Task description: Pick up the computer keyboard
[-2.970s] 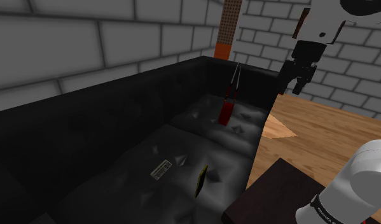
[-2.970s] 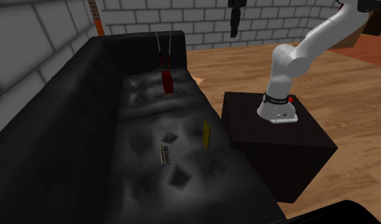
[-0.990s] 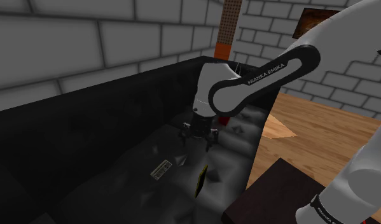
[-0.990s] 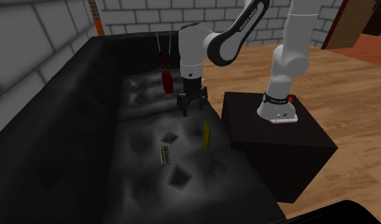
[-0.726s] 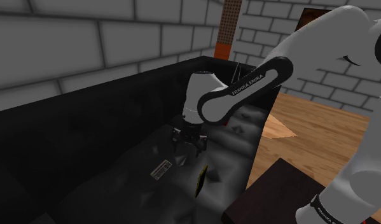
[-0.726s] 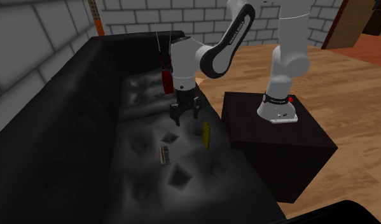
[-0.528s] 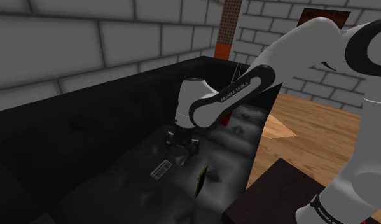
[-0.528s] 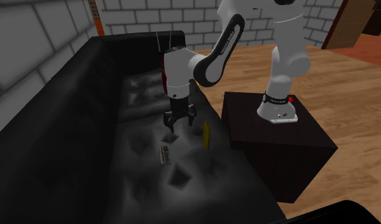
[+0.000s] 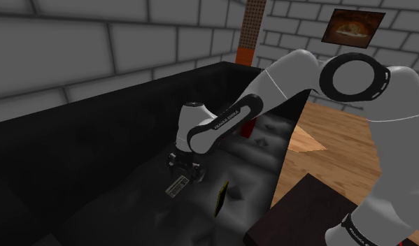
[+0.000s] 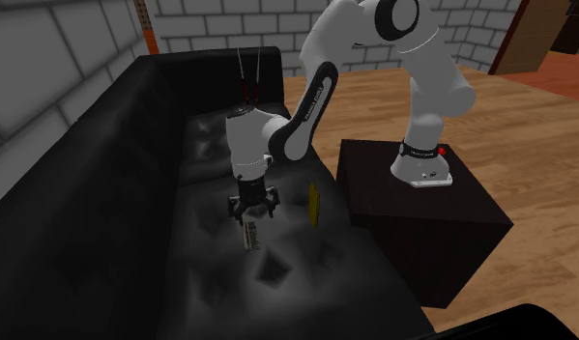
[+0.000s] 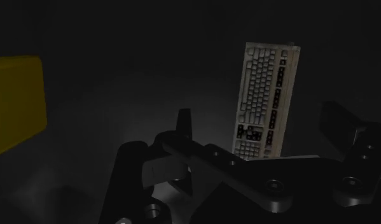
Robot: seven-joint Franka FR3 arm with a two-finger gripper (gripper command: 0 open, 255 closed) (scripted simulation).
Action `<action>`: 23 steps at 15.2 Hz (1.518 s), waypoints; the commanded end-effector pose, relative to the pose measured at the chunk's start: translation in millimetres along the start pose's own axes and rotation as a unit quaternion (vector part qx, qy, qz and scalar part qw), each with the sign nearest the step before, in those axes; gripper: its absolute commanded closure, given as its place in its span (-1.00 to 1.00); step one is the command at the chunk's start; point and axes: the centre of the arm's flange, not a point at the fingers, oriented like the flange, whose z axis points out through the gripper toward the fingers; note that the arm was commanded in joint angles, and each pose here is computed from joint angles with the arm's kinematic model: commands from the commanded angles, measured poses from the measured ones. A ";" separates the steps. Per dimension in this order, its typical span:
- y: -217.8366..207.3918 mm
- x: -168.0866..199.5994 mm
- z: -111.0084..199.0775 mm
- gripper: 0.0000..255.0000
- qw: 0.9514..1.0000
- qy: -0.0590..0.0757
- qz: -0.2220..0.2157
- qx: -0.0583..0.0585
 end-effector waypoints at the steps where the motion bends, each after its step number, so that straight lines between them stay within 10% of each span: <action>1: -18.6 4.6 19.2 -1.00 1.000 -0.001 0.020 0.000; 11: -23.3 12.6 64.6 -1.00 1.000 -0.001 0.026 0.001; 12: -22.7 12.8 64.4 1.00 1.000 -0.001 0.026 0.001; 23: -23.4 10.8 54.2 1.00 1.000 -0.001 0.026 0.001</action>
